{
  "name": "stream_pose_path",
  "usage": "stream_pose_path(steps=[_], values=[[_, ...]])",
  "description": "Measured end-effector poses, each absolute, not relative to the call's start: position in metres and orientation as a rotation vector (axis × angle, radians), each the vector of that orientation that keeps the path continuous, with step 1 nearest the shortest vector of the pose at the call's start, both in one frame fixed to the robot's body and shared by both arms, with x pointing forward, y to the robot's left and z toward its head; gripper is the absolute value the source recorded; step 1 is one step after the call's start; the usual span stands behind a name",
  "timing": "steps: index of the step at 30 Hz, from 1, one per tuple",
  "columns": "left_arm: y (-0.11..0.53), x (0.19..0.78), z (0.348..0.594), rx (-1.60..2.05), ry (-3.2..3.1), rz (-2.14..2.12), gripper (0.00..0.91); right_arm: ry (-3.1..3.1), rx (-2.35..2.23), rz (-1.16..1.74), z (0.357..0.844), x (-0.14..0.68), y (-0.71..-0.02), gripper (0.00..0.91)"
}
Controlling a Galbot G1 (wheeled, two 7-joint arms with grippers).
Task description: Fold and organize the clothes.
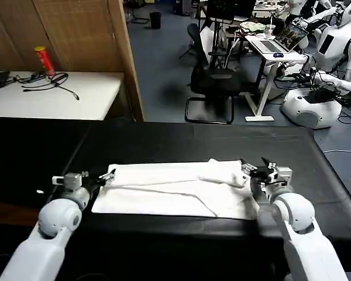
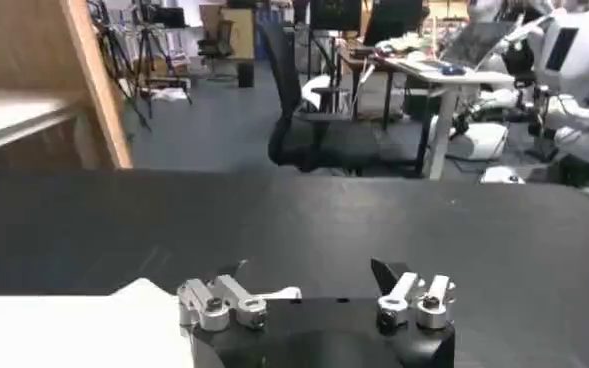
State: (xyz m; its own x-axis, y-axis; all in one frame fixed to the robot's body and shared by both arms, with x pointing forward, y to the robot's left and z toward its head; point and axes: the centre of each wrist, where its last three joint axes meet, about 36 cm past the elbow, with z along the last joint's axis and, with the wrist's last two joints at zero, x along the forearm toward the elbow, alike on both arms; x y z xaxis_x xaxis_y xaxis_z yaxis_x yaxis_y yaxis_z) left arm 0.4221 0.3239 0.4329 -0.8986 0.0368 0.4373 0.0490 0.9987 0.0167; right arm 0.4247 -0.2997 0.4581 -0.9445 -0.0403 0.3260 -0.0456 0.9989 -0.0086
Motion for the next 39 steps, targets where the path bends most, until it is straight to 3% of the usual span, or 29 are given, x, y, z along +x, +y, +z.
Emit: stream_pose_path(steps=[6,7,8,11,19,23,25,31,39], values=[[0.320,0.409,0.414,-0.035,-2.695,0.026,0.858,-2.827,0.094,0.021,0.465,0.406,-0.290,0.878],[0.321,0.408,0.411,-0.026,-2.694,0.037,0.809,-2.830,0.099,0.022,0.466,0.403,-0.289,0.878],[0.321,0.406,0.408,-0.020,-2.691,0.048,0.702,-2.833,0.104,0.023,0.467,0.401,-0.287,0.878],[0.319,0.401,0.399,-0.010,-2.683,0.076,0.556,-2.841,0.112,0.028,0.470,0.395,-0.285,0.878],[0.304,0.384,0.378,-0.007,-2.669,0.080,0.410,-2.863,0.123,0.030,0.480,0.387,-0.281,0.878],[0.296,0.379,0.372,-0.011,-2.658,0.133,0.107,-2.875,0.134,0.032,0.484,0.383,-0.279,0.878],[0.295,0.379,0.373,-0.011,-2.654,0.163,0.000,-2.876,0.138,0.029,0.485,0.382,-0.278,0.878],[0.299,0.383,0.375,-0.007,-2.690,0.038,0.000,-2.883,0.126,0.031,0.486,0.378,-0.279,0.878],[0.345,0.399,0.390,0.079,-2.751,-0.503,0.000,-2.891,0.093,0.025,0.485,0.373,-0.286,0.878]])
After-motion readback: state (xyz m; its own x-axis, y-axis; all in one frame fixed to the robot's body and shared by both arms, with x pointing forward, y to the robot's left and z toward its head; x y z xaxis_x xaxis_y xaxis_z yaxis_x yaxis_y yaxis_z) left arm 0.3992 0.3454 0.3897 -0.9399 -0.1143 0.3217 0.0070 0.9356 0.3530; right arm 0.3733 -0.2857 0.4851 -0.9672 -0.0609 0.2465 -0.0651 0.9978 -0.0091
